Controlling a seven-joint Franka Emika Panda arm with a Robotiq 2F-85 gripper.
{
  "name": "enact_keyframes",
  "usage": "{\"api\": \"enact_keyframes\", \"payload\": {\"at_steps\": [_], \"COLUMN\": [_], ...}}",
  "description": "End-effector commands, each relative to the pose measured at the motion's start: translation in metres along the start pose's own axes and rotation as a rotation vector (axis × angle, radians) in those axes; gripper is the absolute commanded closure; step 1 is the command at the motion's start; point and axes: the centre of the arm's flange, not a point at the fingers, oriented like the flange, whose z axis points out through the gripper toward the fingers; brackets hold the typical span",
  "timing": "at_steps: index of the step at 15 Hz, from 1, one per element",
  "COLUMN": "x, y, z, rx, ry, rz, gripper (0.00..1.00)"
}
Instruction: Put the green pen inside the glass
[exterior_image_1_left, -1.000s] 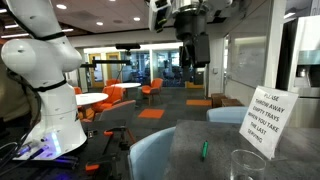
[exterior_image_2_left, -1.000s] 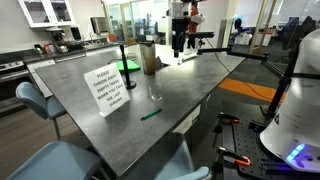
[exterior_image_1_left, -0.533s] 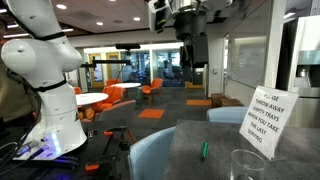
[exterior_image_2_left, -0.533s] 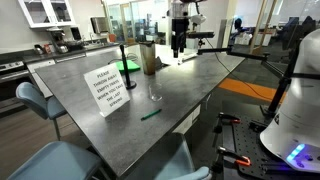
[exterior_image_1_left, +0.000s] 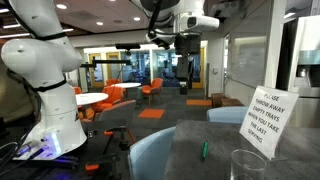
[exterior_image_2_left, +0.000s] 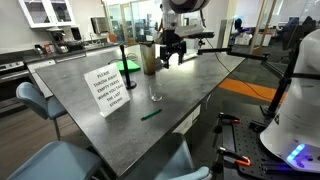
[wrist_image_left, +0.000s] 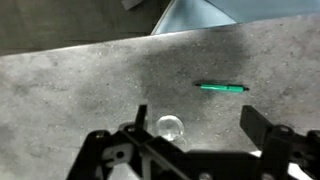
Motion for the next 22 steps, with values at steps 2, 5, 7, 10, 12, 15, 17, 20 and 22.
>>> {"api": "enact_keyframes", "payload": {"at_steps": [2, 5, 7, 10, 12, 15, 17, 20, 22], "x": [0.009, 0.017, 0.022, 0.021, 0.020, 0.017, 0.012, 0.010, 0.012], "y": [-0.019, -0.025, -0.030, -0.037, -0.043, -0.049, -0.050, -0.055, -0.054], "z": [0.040, 0.073, 0.093, 0.121, 0.136, 0.151, 0.154, 0.154, 0.156], "rx": [0.062, 0.089, 0.090, 0.092, 0.081, 0.069, 0.060, 0.072, 0.078], "ry": [0.019, 0.060, 0.078, 0.110, 0.111, 0.049, 0.042, 0.014, 0.017], "rz": [0.244, 0.391, 0.497, 0.619, 0.652, 0.621, 0.590, 0.535, 0.563], "gripper": [0.00, 0.00, 0.00, 0.00, 0.00, 0.00, 0.00, 0.00, 0.00]}}
